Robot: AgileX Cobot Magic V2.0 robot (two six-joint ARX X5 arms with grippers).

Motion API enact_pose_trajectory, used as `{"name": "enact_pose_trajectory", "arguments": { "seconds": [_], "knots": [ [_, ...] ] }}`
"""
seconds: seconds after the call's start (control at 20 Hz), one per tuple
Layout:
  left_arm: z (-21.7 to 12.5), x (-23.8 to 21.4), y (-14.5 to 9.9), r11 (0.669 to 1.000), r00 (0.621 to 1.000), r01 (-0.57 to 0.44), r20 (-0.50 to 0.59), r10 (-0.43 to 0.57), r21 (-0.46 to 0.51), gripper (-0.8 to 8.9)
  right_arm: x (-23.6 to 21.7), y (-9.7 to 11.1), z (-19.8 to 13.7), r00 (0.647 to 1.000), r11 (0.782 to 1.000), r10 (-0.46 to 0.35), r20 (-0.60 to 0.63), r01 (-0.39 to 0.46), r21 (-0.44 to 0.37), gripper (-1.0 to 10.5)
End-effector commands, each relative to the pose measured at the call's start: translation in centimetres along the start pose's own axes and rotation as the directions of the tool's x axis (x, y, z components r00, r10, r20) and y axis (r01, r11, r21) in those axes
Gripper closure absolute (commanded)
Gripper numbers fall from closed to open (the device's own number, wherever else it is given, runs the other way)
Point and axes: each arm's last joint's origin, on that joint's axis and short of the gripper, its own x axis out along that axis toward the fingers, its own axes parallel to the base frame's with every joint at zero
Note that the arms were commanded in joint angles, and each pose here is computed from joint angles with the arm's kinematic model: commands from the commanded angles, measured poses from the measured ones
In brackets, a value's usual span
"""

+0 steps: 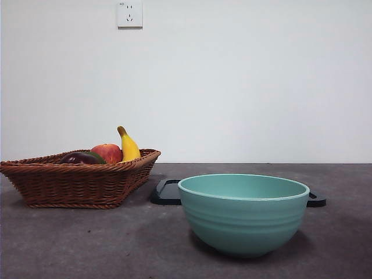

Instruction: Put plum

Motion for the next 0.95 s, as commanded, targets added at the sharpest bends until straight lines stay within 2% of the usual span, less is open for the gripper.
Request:
{"name": "enact_pose_trajectory", "arguments": {
  "seconds": [0.05, 0.95],
  "knots": [
    [-0.72, 0.19, -0.04, 1.000, 1.000, -0.001, -0.026, 0.001, 0.000, 8.07, 0.04, -0.02, -0.26, 1.000, 1.000, -0.006, -0.012, 0.006, 0.023, 9.4],
    [-0.72, 0.19, -0.04, 1.000, 1.000, -0.001, -0.026, 0.001, 0.000, 8.07, 0.04, -0.02, -0.13, 1.000, 1.000, -0.006, 0.000, 0.006, 0.022, 9.4]
  ]
}}
